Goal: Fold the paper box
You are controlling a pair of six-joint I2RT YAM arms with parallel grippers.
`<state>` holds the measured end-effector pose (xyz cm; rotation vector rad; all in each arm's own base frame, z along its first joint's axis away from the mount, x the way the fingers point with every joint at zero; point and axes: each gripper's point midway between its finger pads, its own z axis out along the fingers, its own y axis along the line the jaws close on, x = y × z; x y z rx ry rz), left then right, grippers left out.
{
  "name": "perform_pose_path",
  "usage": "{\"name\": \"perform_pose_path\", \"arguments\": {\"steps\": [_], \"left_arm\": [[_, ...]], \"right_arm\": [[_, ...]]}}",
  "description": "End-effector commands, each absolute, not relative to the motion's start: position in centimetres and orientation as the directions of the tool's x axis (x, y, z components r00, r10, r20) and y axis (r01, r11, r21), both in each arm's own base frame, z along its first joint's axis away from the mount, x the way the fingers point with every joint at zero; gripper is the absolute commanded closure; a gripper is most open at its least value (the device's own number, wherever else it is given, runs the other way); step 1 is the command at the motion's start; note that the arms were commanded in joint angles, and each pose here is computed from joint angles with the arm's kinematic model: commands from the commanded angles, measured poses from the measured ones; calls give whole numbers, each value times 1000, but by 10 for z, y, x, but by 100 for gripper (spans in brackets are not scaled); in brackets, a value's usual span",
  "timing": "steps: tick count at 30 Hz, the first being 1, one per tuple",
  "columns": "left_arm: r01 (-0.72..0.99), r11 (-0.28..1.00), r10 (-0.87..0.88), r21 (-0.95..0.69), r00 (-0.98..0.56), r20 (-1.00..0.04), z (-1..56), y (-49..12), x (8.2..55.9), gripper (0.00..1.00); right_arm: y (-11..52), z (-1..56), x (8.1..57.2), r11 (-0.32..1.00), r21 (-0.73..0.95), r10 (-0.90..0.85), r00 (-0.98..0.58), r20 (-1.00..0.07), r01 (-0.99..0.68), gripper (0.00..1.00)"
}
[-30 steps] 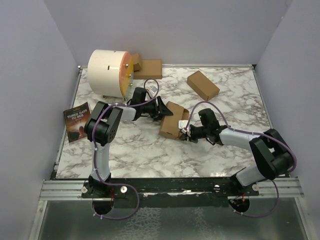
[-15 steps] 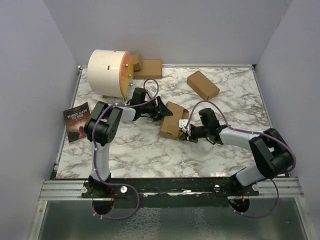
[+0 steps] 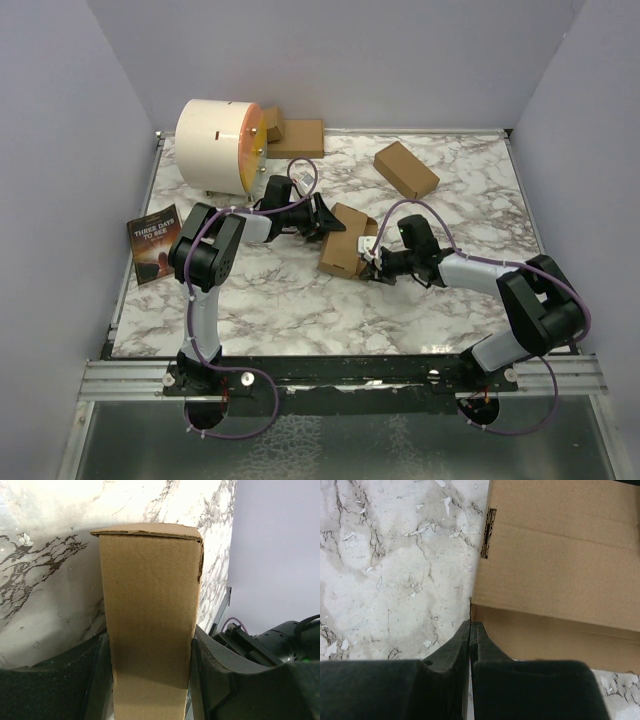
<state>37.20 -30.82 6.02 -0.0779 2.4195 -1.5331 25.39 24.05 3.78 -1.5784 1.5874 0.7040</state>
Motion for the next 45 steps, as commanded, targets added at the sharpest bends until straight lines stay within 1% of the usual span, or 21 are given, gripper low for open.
{"name": "perform_pose_path", "arguments": {"steps": [1, 45], "left_arm": [[50, 473, -164, -880, -976, -144, 32, -298, 358, 82], [53, 456, -169, -888, -975, -145, 36, -300, 360, 82]], "right_arm": [[218, 11, 248, 144, -46, -643, -58, -764, -989, 99], [216, 10, 247, 178, 31, -626, -137, -768, -984, 99]]}}
